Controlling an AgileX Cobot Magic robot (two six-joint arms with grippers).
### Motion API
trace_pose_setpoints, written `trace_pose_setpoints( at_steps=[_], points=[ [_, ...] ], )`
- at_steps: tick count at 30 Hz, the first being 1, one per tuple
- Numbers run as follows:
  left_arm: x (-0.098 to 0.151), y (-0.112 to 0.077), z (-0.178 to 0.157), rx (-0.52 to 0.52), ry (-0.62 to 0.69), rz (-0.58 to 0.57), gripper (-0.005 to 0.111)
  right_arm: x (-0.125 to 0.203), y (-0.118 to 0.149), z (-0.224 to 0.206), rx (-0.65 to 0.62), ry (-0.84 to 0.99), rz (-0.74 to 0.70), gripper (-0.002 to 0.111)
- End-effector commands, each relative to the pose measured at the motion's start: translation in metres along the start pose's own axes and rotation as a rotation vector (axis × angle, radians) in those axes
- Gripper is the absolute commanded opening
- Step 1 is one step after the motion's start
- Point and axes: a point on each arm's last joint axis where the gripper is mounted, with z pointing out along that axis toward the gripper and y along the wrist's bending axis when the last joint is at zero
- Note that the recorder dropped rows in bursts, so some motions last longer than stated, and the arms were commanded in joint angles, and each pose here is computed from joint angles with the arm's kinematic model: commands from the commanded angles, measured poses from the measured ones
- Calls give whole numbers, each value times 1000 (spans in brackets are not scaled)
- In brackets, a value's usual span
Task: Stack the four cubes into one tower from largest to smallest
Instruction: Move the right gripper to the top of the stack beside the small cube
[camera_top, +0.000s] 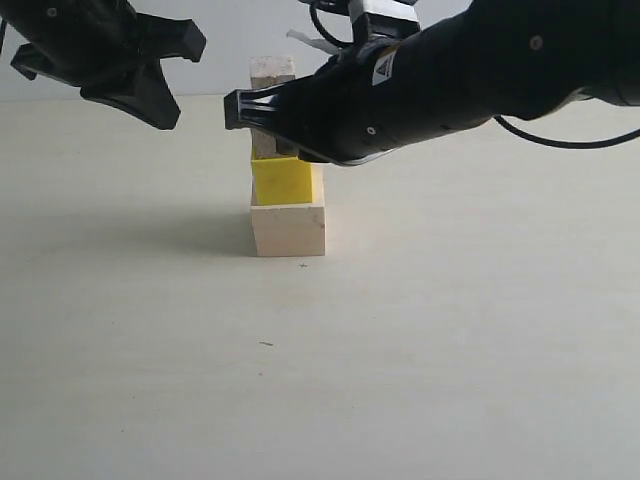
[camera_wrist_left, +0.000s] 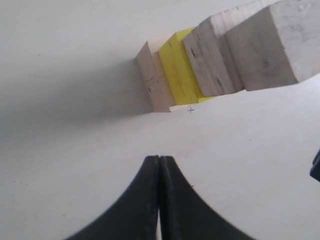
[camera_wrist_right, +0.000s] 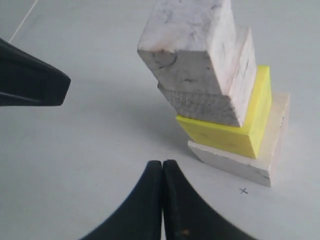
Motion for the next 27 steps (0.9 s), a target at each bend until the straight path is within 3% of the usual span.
trace_pose_setpoints(
  at_steps=[1, 27],
  points=[
    [-1, 0, -3, 5, -28, 4, 0, -11, 2, 10, -3, -20, -29, 0],
    [-3, 2, -3, -18, -48, 21, 0, -24, -6, 34, 23, -20, -19, 0]
  ],
)
